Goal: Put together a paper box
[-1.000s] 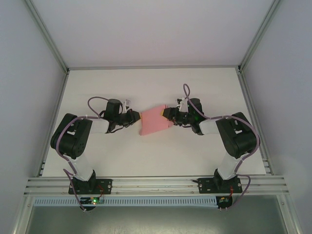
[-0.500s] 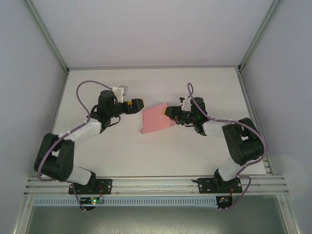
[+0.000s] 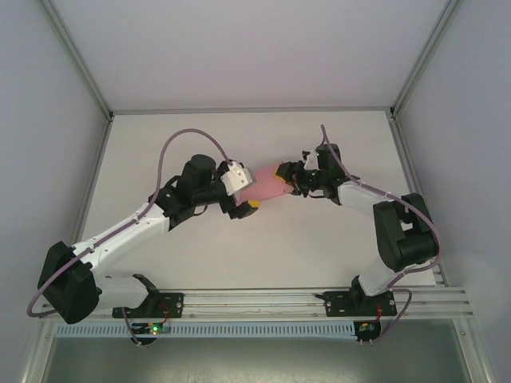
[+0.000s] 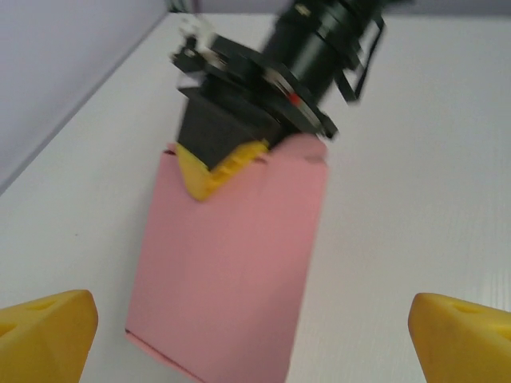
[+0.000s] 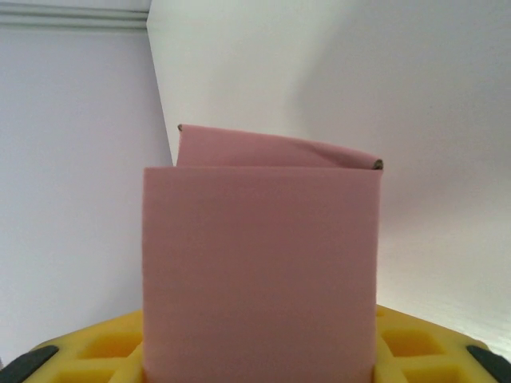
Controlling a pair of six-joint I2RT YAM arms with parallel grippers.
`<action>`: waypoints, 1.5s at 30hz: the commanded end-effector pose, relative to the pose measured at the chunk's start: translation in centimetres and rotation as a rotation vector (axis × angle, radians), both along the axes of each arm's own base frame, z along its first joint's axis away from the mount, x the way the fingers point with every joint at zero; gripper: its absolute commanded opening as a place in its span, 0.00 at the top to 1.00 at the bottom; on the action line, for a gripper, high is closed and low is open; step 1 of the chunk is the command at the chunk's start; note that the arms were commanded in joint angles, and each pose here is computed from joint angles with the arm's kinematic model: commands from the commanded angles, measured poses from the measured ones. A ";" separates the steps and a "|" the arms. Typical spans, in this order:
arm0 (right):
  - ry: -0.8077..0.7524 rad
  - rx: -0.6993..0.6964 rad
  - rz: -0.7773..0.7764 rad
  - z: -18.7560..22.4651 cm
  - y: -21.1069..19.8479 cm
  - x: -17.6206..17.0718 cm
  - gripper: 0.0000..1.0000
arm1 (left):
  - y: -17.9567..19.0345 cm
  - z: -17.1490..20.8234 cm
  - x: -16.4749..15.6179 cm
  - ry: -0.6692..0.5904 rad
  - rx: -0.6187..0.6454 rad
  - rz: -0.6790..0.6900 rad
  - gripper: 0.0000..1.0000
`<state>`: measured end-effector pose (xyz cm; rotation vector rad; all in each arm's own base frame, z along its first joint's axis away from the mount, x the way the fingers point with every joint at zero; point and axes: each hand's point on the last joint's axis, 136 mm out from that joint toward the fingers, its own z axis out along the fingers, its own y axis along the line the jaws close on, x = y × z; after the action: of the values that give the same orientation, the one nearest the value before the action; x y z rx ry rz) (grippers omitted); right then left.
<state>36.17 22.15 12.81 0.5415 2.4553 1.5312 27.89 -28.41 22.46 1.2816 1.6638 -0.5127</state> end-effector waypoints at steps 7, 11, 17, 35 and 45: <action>0.290 0.105 -0.076 1.8 -0.3 -1.4 0.76 | -1.2 -2.9 -0.2 -0.209 0.263 -0.093 0.00; 0.297 0.118 -0.112 2.9 -0.5 -1.0 0.76 | -1.7 -4.4 0.8 -0.213 0.336 -0.060 0.00; 0.328 0.151 -0.093 3.9 0.1 -1.2 0.76 | -1.5 -4.4 3.1 -0.272 0.333 0.069 0.00; 0.343 0.172 -0.081 5.1 0.4 -1.7 0.71 | -1.2 -5.9 4.4 -0.252 0.360 0.139 0.52; 0.293 0.079 -0.042 4.7 -0.1 -2.4 0.37 | -1.5 -6.0 3.6 -0.223 0.342 0.105 0.71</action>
<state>33.88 22.13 15.68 1.0412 2.5743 1.6677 31.94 -28.96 14.50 1.4711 1.7073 0.0453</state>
